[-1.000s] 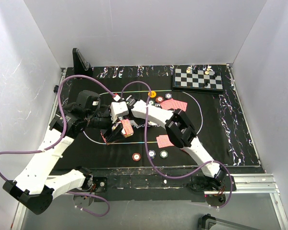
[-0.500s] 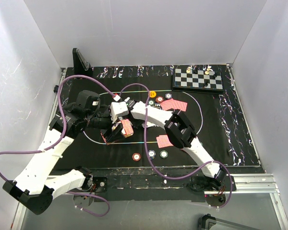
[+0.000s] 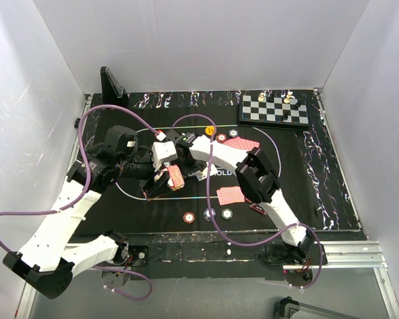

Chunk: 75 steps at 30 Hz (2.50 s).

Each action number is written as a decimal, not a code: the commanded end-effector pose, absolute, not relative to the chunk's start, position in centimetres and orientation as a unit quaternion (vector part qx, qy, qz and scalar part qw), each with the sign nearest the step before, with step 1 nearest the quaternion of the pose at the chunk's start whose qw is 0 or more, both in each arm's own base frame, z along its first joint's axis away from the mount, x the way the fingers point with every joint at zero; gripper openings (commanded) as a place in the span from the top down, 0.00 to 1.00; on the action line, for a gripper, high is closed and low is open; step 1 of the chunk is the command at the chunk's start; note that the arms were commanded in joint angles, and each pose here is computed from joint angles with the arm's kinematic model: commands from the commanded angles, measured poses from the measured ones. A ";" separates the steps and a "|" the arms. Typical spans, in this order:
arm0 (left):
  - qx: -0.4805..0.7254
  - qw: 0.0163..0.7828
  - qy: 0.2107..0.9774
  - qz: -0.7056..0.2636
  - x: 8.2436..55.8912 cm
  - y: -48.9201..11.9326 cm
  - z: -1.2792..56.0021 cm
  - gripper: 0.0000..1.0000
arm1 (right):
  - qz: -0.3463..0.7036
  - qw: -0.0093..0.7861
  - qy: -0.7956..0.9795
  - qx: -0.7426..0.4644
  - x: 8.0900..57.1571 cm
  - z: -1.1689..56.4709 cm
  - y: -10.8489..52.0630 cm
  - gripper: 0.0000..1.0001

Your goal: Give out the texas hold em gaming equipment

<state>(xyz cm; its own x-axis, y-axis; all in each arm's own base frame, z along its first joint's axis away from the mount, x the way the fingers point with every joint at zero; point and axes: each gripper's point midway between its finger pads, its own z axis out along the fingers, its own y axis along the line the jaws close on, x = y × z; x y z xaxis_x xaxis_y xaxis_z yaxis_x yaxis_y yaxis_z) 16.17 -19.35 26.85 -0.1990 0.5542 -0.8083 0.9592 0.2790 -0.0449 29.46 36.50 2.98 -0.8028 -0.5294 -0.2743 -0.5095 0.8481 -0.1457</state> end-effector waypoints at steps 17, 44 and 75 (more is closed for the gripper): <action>0.529 0.374 0.705 -0.290 16.0 -19.3 27.8 0.79 | 0.389 0.205 0.885 -0.153 25.4 24.3 35.3 0.15; 0.529 0.374 0.705 -0.287 17.0 -19.9 27.9 0.79 | 0.639 0.109 0.743 -0.165 15.9 31.9 38.4 0.10; 0.528 0.375 0.707 -0.284 17.1 -19.7 27.9 0.79 | 0.639 0.047 0.754 -0.146 14.7 28.3 39.9 0.66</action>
